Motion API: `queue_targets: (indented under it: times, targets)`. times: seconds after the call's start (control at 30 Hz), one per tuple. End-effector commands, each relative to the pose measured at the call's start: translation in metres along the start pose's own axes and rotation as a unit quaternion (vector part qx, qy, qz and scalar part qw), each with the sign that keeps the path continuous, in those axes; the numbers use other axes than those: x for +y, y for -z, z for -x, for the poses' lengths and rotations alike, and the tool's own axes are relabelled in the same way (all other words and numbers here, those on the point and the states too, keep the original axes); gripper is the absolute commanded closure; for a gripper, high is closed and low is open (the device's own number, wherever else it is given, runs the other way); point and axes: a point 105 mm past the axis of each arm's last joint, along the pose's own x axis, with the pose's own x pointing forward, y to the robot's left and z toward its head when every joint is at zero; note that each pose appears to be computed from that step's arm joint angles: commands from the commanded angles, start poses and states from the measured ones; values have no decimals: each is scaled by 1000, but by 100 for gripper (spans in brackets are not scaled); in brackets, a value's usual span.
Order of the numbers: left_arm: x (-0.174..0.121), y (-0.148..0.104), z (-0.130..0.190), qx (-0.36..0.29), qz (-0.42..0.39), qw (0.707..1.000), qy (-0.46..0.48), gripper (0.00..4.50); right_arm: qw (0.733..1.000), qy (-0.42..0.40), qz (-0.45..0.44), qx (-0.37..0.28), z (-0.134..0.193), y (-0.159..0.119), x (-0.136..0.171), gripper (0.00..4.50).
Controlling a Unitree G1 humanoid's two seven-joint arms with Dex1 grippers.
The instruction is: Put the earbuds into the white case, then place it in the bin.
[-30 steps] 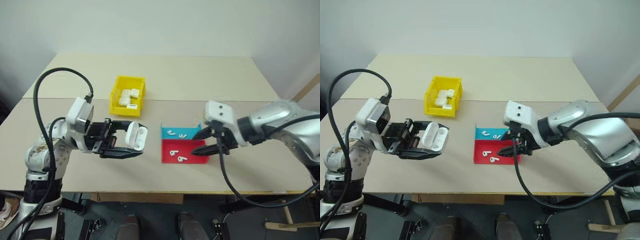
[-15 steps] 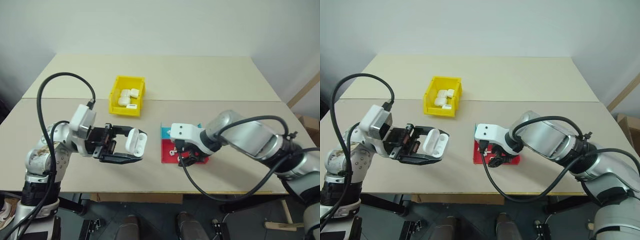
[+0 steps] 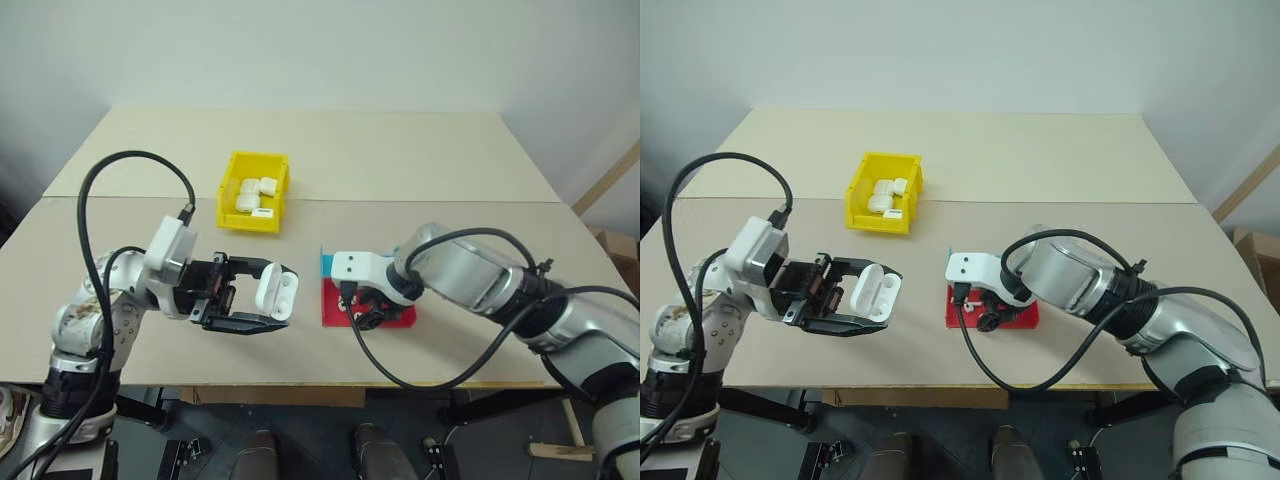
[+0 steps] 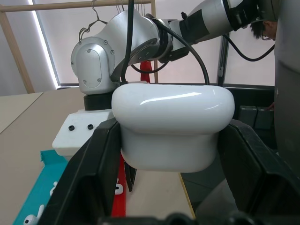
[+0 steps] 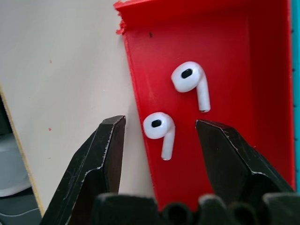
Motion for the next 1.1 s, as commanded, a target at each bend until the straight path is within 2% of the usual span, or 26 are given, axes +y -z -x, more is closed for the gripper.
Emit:
queue_targets:
  times: [0.03,0.2,0.3,0.47,0.6,0.73,0.83,0.97,1.03,1.1]
  targets:
    - [-3,-7,0,4,-20,1000,1,171,1000,7,21,-5,3,-6,-2,163]
    - [-3,-7,1,7,-19,1000,-3,171,1000,-2,26,4,-4,-1,1,163]
    - [-3,-7,2,9,-20,1000,-5,171,1000,-6,25,9,-8,2,2,224]
    - [-3,-7,3,10,-19,1000,-6,171,1000,-6,18,5,-9,3,3,387]
    - [-2,-8,3,10,-19,1000,-3,171,1000,-4,8,-14,-1,0,2,388]
    - [-1,-10,4,7,-18,1000,0,171,997,-13,-34,-64,24,-3,4,388]
    - [1,-12,5,1,-16,1000,-1,171,991,-10,-73,-111,46,-2,5,388]
    - [7,-15,5,-13,-16,1000,-8,171,960,-1,-126,-248,92,-8,3,388]
    - [10,-16,6,-23,-15,1000,-11,171,926,35,-118,-358,116,-18,1,388]
    - [14,-18,5,-39,-10,999,-17,171,876,82,-92,-467,141,-25,4,388]
